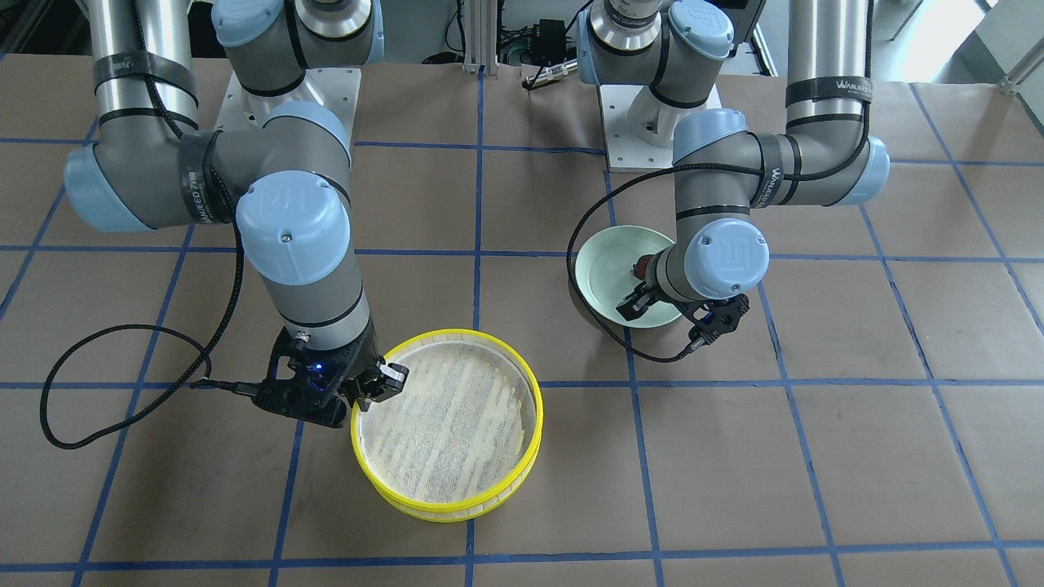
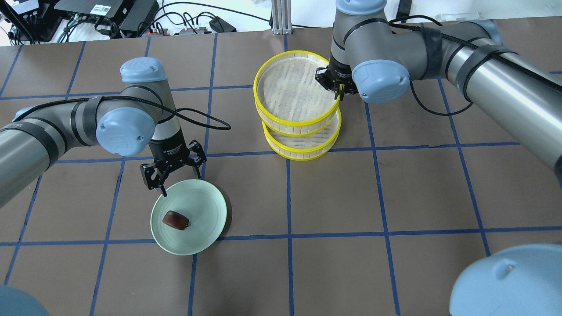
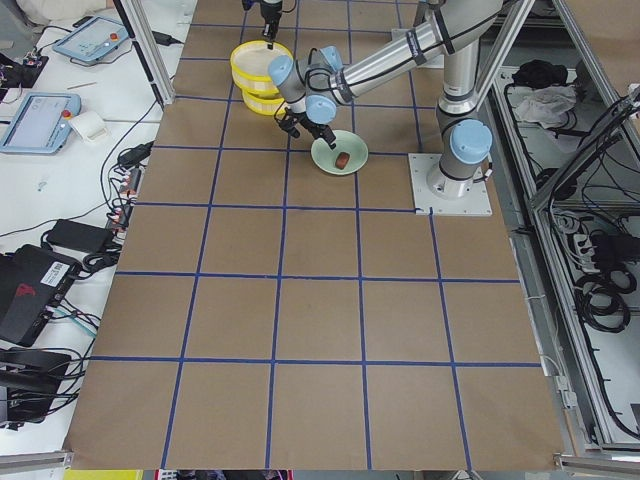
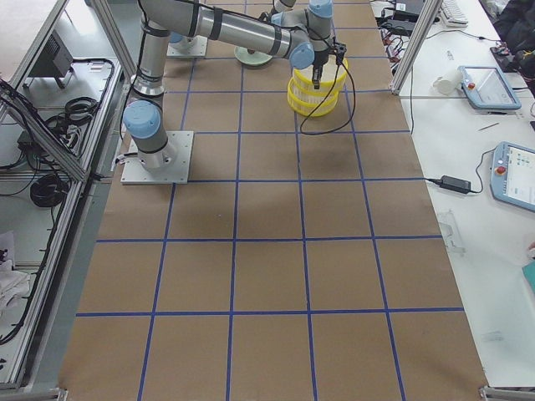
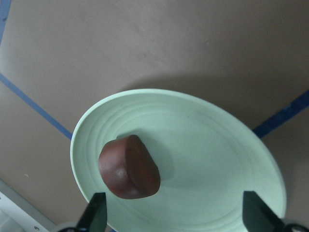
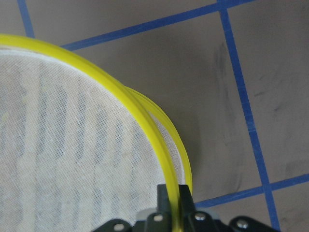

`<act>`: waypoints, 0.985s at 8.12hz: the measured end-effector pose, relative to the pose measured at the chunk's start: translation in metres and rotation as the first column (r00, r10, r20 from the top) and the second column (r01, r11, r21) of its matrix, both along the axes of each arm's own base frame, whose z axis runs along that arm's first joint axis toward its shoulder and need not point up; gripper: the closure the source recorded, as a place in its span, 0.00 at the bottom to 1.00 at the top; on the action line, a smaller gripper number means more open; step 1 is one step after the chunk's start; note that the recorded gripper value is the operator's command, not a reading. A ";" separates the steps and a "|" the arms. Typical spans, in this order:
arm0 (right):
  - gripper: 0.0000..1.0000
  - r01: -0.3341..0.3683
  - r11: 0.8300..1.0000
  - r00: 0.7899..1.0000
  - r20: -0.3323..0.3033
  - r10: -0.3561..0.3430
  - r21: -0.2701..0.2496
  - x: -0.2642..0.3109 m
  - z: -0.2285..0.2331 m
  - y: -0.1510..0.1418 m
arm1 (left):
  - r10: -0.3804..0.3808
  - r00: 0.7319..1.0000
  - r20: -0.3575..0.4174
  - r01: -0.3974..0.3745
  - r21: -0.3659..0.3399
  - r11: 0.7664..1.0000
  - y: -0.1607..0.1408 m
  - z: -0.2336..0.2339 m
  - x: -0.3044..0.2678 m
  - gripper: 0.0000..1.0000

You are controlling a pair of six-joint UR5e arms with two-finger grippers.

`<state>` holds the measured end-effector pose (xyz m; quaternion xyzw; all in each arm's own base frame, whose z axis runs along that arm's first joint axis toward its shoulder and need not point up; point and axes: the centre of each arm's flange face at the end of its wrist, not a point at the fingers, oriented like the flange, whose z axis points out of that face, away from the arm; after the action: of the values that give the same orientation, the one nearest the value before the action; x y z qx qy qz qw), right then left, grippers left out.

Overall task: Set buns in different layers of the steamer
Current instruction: 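Lower the left gripper and close it on the brown bun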

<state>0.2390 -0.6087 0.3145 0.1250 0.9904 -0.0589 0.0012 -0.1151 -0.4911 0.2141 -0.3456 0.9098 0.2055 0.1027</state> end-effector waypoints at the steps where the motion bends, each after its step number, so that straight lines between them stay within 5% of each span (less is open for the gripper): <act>1: 1.00 -0.001 1.000 1.000 0.000 0.001 0.012 0.001 -0.006 0.000 | 0.011 1.000 0.007 -0.011 0.032 0.999 0.005 -0.003 0.000 0.00; 8: 1.00 0.008 0.999 0.998 -0.062 -0.005 0.040 -0.005 -0.024 -0.001 | -0.008 0.997 0.077 -0.001 0.112 0.994 0.014 -0.030 0.007 0.03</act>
<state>0.2342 -0.6101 0.2903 0.1263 0.9906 -0.0427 -0.0323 -0.1084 -0.4772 0.1841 -0.3454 0.8929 0.2423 0.1572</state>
